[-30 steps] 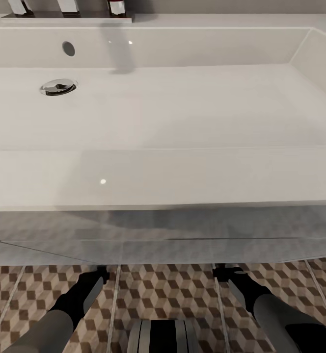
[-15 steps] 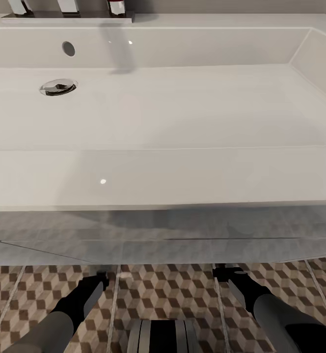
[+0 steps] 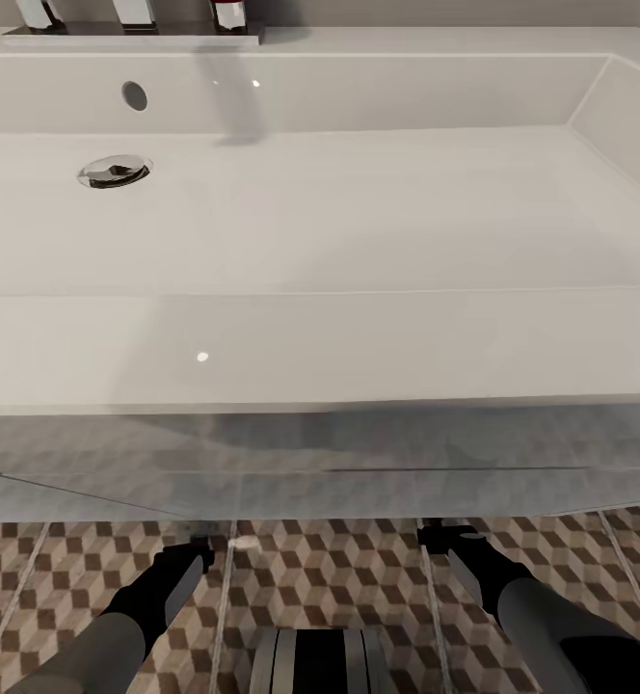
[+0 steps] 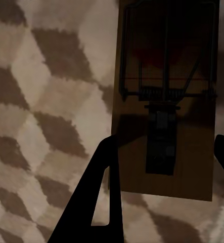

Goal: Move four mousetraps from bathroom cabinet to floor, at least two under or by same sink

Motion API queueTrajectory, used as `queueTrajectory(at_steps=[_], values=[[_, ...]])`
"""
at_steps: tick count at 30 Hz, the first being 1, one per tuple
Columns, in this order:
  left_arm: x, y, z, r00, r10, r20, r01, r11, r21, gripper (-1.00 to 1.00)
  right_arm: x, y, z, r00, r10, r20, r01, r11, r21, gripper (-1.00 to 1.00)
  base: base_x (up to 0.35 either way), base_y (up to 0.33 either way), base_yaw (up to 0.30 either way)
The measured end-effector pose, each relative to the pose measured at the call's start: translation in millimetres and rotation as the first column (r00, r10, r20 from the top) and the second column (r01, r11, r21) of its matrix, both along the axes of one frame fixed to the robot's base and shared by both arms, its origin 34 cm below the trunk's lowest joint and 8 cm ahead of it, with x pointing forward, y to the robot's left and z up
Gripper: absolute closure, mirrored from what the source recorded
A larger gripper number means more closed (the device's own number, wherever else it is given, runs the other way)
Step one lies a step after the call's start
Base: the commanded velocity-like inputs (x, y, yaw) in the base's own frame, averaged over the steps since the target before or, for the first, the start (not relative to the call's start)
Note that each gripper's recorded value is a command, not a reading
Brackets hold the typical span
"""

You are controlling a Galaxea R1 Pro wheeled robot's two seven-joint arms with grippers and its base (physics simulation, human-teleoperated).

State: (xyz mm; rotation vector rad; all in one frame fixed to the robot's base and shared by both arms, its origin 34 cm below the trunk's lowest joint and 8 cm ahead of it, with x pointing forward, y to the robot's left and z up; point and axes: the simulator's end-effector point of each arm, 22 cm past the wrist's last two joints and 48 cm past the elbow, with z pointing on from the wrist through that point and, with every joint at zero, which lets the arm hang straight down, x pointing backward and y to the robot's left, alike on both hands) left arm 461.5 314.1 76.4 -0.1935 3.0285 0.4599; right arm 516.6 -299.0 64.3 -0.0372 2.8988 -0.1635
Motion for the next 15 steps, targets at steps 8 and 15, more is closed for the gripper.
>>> queueTrajectory(at_steps=[8,15], values=[[1,-1,0,1.0,-0.001,0.004,0.001,1.0,0.0,1.0,0,0,0,1.0,0.0,0.0,0.0,1.0,0.0,-1.0,0.0,0.0,0.0],[11,-2,2,0.999,-0.001,0.033,0.001,1.0,-0.002,1.0,0,0,0,1.0,0.001,0.0,-0.001,1.0,0.0,-1.0,0.0,0.0,0.0]])
